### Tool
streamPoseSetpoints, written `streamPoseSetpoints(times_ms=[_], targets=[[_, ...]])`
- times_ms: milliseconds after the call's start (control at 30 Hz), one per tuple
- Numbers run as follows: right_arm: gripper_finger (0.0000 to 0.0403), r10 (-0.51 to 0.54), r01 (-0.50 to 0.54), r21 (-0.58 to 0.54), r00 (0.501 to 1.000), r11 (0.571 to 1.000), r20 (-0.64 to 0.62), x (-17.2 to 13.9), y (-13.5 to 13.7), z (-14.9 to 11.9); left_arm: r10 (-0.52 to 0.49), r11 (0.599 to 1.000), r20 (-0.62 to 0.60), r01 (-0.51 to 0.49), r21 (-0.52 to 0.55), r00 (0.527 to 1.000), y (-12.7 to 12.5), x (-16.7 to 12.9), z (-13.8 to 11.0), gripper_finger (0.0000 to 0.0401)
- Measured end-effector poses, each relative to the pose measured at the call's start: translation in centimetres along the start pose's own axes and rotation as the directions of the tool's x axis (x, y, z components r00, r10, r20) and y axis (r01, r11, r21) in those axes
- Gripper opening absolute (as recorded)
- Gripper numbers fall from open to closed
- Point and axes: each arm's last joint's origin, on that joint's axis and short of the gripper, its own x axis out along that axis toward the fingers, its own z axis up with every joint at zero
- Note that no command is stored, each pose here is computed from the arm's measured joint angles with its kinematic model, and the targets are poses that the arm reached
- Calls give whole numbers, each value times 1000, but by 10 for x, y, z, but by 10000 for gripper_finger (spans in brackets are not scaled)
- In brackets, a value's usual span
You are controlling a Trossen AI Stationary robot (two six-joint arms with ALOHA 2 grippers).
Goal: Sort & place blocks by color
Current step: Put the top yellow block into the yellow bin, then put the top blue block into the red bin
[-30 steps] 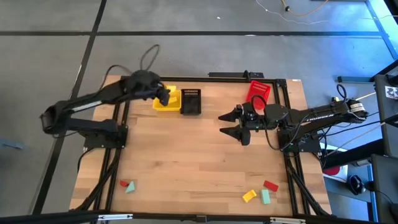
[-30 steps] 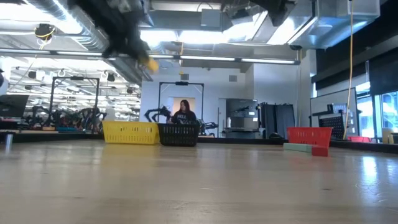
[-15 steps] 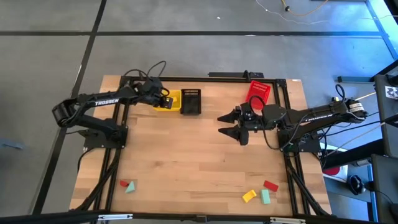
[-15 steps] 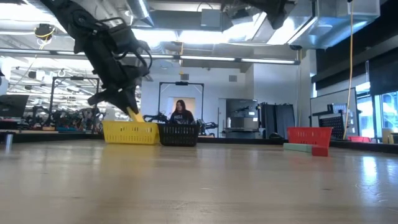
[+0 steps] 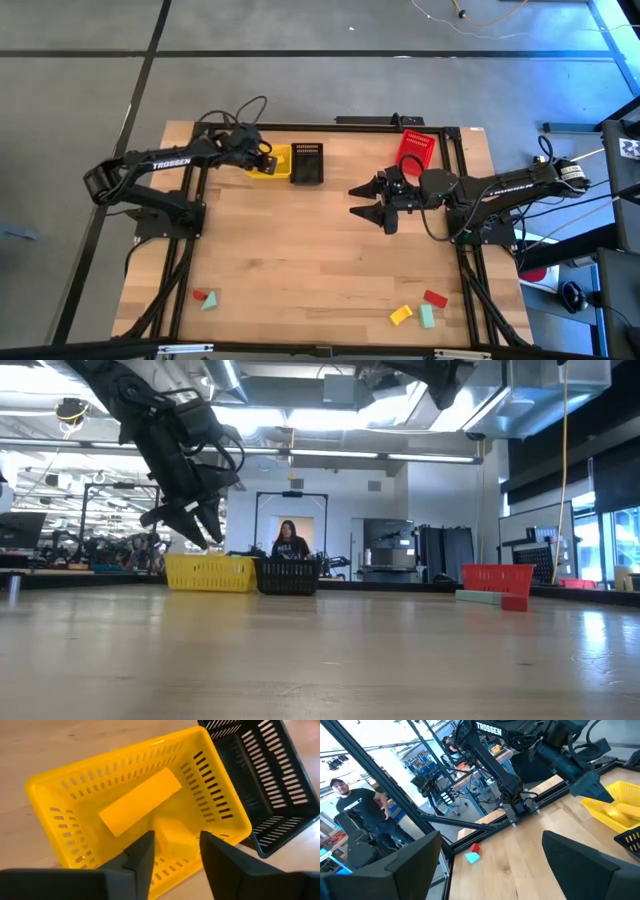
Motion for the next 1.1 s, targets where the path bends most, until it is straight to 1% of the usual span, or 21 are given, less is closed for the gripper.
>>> streamPoseSetpoints(times_ms=[67,167,233,300,333,400,500,633,667,700,800,900,967,1033,1100], targets=[[349,0,0,0,1000,1000,0,0,0,0,-22,1000,1,22,17,1000,-1,-6,7,166],[349,0,0,0,1000,1000,0,0,0,0,-85,996,21,84,38,996,-5,-22,22,185],[349,-1,1,2,1000,1000,3,0,0,0,-163,986,51,161,43,985,-10,-36,33,191],[349,0,0,5,1000,1000,12,0,0,1,-287,957,116,278,85,951,-19,-56,39,193],[349,-7,7,5,1000,1000,23,0,0,1,-365,928,148,347,135,919,-25,-66,40,194],[349,-23,23,5,999,1000,43,0,0,3,-510,853,200,462,244,836,-41,-88,36,194],[349,-30,30,2,998,1000,51,0,0,3,-654,751,286,558,352,700,-62,-116,17,194],[349,-30,30,1,998,1000,51,0,0,3,-782,623,359,637,454,509,-78,-145,-13,194],[349,-30,30,-1,998,1000,50,0,0,3,-805,593,363,648,478,469,-80,-150,-20,194],[349,-30,31,-7,998,999,50,0,0,3,-822,569,367,653,500,436,-81,-153,-27,194],[349,-43,45,-24,997,999,59,0,0,3,-856,516,368,639,571,363,-83,-157,-39,194],[349,-69,70,-17,994,997,80,0,-1,4,-873,486,359,624,611,329,-82,-163,-41,191],[349,-85,86,-2,991,996,103,0,-1,5,-876,480,368,621,619,311,-81,-166,-40,189],[349,-101,95,59,989,994,111,0,-2,5,-871,490,376,617,616,316,-79,-166,-39,189],[349,-137,122,144,985,982,103,0,-5,5,-869,493,380,615,615,317,-79,-167,-39,188]])
